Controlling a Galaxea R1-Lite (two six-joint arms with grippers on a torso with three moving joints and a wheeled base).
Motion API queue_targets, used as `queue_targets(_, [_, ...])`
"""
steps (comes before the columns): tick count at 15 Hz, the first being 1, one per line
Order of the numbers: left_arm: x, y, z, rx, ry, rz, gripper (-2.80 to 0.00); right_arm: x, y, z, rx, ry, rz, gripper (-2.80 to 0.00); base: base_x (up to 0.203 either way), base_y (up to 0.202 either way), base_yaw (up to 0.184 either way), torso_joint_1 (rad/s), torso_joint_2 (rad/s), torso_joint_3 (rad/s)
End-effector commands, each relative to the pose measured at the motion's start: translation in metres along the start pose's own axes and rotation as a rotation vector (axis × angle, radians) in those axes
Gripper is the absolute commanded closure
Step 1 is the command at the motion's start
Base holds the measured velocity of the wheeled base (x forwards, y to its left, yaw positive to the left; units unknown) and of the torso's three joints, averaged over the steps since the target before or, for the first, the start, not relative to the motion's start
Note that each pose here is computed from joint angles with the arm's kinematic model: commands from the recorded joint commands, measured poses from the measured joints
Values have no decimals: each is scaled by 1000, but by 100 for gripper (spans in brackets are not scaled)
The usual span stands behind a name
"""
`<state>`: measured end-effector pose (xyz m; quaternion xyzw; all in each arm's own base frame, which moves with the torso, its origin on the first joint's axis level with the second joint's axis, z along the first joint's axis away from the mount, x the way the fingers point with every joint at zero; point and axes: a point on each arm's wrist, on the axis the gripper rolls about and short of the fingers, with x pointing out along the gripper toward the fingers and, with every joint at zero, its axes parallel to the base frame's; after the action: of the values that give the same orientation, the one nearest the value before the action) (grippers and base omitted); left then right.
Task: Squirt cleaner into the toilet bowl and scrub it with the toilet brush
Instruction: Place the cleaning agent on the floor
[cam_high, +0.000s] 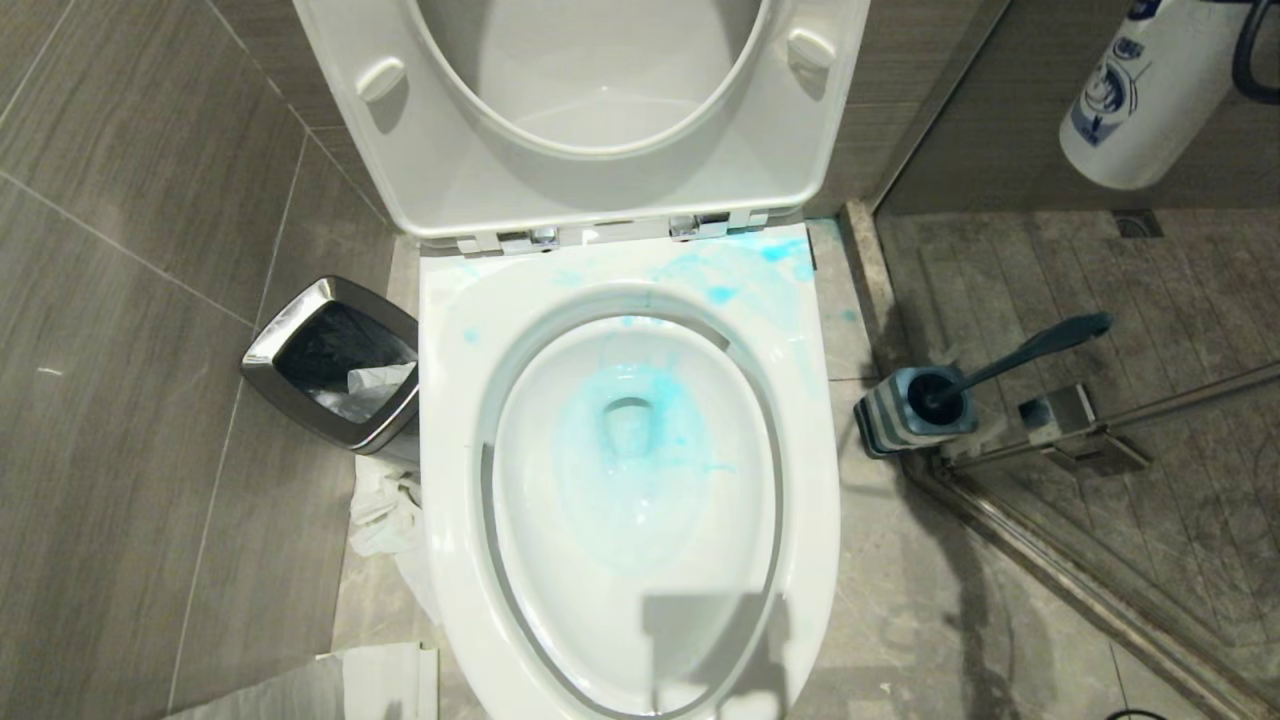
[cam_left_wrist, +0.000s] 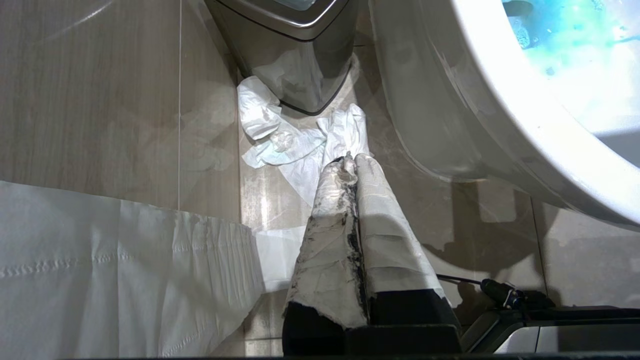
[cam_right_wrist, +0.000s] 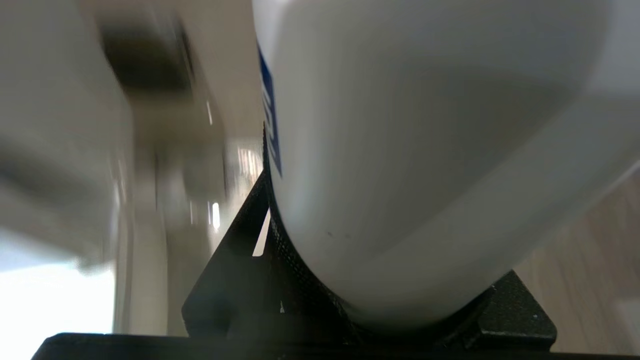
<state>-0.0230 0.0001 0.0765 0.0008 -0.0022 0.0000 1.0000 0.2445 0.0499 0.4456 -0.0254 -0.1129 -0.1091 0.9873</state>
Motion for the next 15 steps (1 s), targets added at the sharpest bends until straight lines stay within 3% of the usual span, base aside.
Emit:
queue_targets(1, [0, 0, 0, 0, 1, 0, 0, 30, 12, -16, 3, -101, 14, 0, 0, 0, 0, 0, 0, 0])
queue_targets(6, [0, 0, 0, 0, 1, 1, 0, 72, 36, -59, -41, -158, -13, 0, 0, 0, 0, 0, 0, 0])
queue_targets(15, [0, 0, 0, 0, 1, 0, 0, 113, 63, -135, -91, -84, 16, 0, 0, 0, 0, 0, 0, 0])
